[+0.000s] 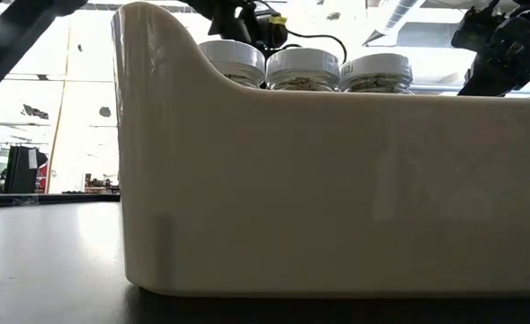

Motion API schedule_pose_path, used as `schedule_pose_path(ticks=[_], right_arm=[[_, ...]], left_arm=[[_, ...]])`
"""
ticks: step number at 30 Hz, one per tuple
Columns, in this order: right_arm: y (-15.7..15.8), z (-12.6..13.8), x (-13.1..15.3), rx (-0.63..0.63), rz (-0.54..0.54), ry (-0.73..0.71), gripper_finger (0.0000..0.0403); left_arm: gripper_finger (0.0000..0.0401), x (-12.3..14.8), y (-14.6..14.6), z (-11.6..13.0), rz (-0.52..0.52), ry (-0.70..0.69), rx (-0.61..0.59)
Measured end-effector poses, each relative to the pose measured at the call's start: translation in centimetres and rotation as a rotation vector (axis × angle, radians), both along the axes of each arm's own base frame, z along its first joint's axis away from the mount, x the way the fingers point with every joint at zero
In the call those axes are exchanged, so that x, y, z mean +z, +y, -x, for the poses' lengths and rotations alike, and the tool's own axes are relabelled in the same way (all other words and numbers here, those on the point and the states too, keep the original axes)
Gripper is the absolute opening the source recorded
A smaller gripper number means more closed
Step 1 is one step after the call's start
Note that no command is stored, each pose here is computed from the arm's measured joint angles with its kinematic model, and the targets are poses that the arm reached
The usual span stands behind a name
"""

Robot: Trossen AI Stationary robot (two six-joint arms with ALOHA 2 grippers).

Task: Sort spices by type
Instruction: Put the top yellow seasoning bottle into the transparent bin

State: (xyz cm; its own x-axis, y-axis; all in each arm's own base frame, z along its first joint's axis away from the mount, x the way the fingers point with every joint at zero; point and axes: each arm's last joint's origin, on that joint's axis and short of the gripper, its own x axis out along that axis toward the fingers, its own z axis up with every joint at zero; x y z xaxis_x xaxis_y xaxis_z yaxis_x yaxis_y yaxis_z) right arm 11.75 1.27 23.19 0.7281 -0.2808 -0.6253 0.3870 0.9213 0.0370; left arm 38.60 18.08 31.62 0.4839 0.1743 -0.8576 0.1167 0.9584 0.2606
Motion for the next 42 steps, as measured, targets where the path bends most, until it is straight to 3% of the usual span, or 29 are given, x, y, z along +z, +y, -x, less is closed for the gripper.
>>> schedule_pose_path(ticks=[4, 22, 33, 42], right_arm=[[0.0, 0.0, 0.0, -0.004, -0.005, -0.001, 0.0024], [0.0, 0.0, 0.0, -0.005, -0.005, 0.000, 0.0024], [0.0, 0.0, 0.0, -0.005, -0.005, -0.001, 0.0024], [0.0, 0.0, 0.0, -0.006, -0.008, -0.002, 0.0024]], left_arm=[[0.0228, -0.6, -0.1, -0.4, -0.056, 0.039, -0.026], [0.0230, -3.1, 0.4, -1.5, -0.094, 0.077, -0.055], [0.0230, -3.9, 0.4, -1.5, -0.085, 0.091, -0.055], [0.0231, -4.2, 1.0, -0.5, -0.025, 0.148, 0.038]])
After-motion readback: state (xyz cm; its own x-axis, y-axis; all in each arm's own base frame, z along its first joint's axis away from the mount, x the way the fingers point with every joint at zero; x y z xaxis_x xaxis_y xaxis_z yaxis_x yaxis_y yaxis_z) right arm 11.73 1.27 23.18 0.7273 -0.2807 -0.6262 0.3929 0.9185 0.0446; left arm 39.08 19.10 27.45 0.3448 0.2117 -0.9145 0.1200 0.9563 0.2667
